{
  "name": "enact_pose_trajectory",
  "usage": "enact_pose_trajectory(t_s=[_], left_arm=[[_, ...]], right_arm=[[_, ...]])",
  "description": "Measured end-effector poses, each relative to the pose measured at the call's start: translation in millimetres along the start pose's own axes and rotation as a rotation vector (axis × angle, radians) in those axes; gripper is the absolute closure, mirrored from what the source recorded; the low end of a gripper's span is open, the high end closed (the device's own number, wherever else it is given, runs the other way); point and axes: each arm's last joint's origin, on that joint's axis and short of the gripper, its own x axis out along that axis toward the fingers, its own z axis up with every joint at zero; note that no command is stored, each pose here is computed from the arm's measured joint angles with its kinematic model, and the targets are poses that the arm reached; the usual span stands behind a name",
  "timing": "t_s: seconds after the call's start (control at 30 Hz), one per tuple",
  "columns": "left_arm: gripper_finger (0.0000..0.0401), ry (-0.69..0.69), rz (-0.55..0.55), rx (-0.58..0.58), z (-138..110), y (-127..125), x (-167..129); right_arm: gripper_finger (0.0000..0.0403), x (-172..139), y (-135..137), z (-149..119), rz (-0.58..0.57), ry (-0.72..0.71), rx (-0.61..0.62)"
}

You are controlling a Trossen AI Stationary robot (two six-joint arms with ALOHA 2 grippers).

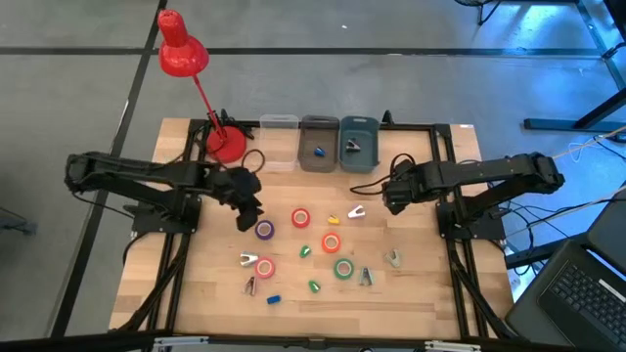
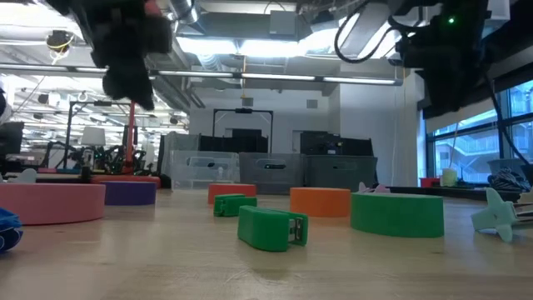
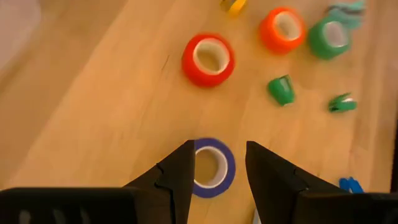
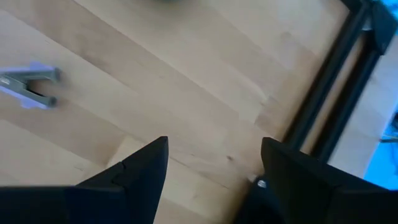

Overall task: Pick and place Stapler, Stapler remover, tape
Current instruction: Put the purple tape into the transparent bin

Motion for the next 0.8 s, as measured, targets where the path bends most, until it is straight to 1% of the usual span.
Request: enact_pose_trajectory(t_s=[0.07, 0.23, 0.43, 0.8], left_arm=[[0.0267, 0.042, 0.021, -0.038, -0.4, 0.8, 9.4], [0.0267, 0.143, 0.026, -0.049, -2.5, 1.2, 29.4], [0.0271, 0.224, 0.074, 0.010, -7.2, 0.9, 49.8], [0.0273, 0.341, 0.137, 0.007, -14.4, 6.1, 83.0]], right_arm=[[0.0144, -0.1, 1.2, 1.0, 0.010, -0.014, 0.003], [0.0144, -0.1, 1.3, 1.6, 0.005, -0.031, 0.000], [0.0144, -0.1, 1.3, 1.7, 0.002, -0.036, -0.003], [0.0144, -0.1, 1.2, 1.8, 0.001, -0.038, -0.003]])
